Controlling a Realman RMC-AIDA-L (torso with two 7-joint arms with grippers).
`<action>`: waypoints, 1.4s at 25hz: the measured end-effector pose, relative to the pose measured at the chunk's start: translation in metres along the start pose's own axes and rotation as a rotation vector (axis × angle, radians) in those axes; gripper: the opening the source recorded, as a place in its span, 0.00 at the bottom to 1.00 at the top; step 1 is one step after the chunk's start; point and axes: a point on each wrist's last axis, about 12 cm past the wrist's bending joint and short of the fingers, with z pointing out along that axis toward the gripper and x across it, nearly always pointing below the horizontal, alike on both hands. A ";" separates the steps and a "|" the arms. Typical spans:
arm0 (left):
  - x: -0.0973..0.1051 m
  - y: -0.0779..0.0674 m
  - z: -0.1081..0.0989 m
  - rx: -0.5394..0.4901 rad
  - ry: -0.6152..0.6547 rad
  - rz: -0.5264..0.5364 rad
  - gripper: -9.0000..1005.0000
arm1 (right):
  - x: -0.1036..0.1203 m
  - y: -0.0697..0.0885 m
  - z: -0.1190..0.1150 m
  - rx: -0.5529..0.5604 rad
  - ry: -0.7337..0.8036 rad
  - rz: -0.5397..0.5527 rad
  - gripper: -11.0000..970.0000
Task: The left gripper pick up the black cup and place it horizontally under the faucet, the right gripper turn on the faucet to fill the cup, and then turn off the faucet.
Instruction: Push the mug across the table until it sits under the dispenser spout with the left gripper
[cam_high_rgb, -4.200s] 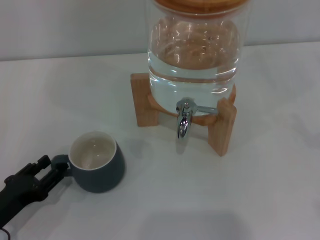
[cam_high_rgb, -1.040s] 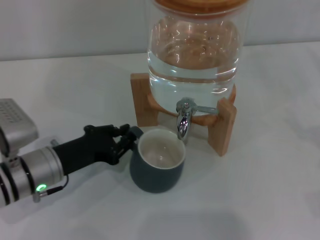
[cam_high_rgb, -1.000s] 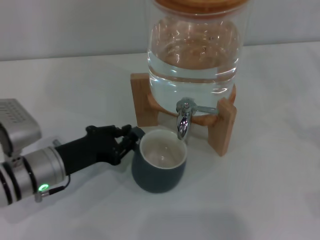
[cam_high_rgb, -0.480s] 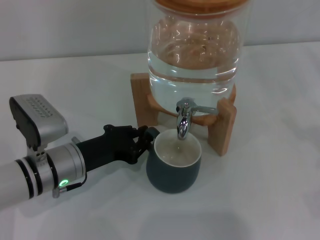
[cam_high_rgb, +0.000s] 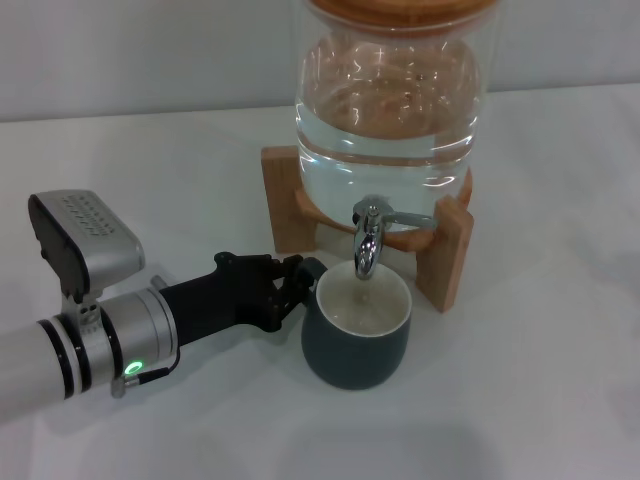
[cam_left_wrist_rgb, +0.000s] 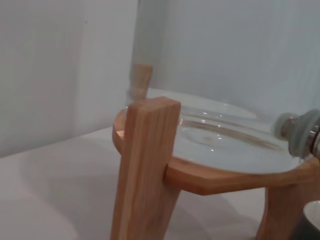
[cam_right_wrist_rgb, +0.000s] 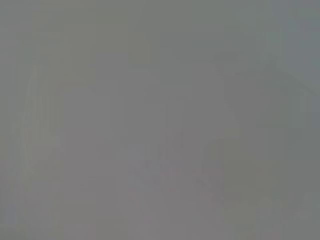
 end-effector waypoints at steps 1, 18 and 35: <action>0.000 0.000 0.000 0.002 0.001 -0.001 0.20 | 0.000 0.000 0.000 0.000 0.000 0.000 0.84; 0.001 0.000 0.000 -0.001 0.011 -0.040 0.37 | 0.001 0.000 0.000 0.003 0.001 0.002 0.84; -0.003 0.002 0.007 -0.012 0.039 -0.056 0.46 | 0.000 0.000 0.000 0.003 0.003 0.000 0.84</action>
